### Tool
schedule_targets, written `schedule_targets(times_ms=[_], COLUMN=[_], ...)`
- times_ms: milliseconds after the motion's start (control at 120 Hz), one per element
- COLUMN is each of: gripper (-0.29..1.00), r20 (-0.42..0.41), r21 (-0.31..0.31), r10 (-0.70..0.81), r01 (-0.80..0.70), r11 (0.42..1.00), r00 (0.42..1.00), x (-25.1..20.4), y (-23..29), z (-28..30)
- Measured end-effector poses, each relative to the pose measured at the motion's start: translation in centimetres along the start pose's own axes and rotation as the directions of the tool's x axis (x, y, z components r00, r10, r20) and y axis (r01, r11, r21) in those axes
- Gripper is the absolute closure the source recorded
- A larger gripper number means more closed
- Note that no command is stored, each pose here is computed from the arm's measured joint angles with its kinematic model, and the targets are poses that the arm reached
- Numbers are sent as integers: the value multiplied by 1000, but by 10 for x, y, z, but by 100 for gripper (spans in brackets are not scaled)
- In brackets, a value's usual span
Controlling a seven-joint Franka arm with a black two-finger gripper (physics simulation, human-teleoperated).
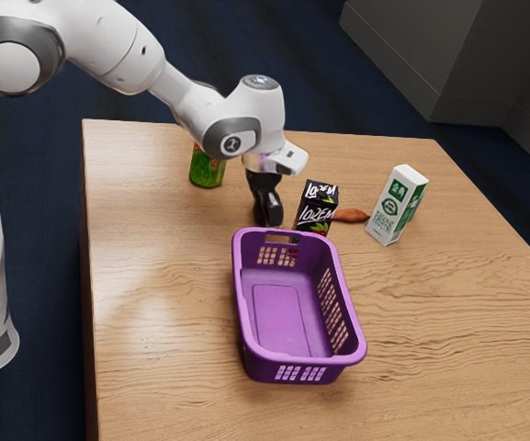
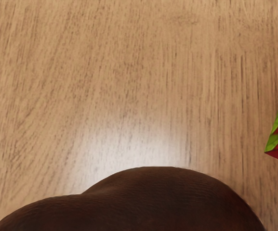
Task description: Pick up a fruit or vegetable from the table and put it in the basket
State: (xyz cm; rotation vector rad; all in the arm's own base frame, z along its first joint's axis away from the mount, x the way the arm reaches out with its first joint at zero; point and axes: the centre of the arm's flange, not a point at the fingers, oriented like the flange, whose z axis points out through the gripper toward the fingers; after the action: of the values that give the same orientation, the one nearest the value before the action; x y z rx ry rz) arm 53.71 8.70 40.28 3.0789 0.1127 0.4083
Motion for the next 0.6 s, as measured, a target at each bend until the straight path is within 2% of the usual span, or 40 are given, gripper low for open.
schedule_targets(times_ms=[83,158,333,442,600], gripper=[17,26,29,27,27], r20=[-11,-27,-107,-172,-288], r21=[-5,-10,-19,-23,-14], r10=[-12,-25,-27,-66,59], r01=[12,25,25,63,-66], r11=[1000,1000,1000,998,998], r00=[1000,999,994,983,956], x=[1,3,7,-28,-54], y=[3,7,28,28,128], z=[-2,-8,-49,-96,-164])
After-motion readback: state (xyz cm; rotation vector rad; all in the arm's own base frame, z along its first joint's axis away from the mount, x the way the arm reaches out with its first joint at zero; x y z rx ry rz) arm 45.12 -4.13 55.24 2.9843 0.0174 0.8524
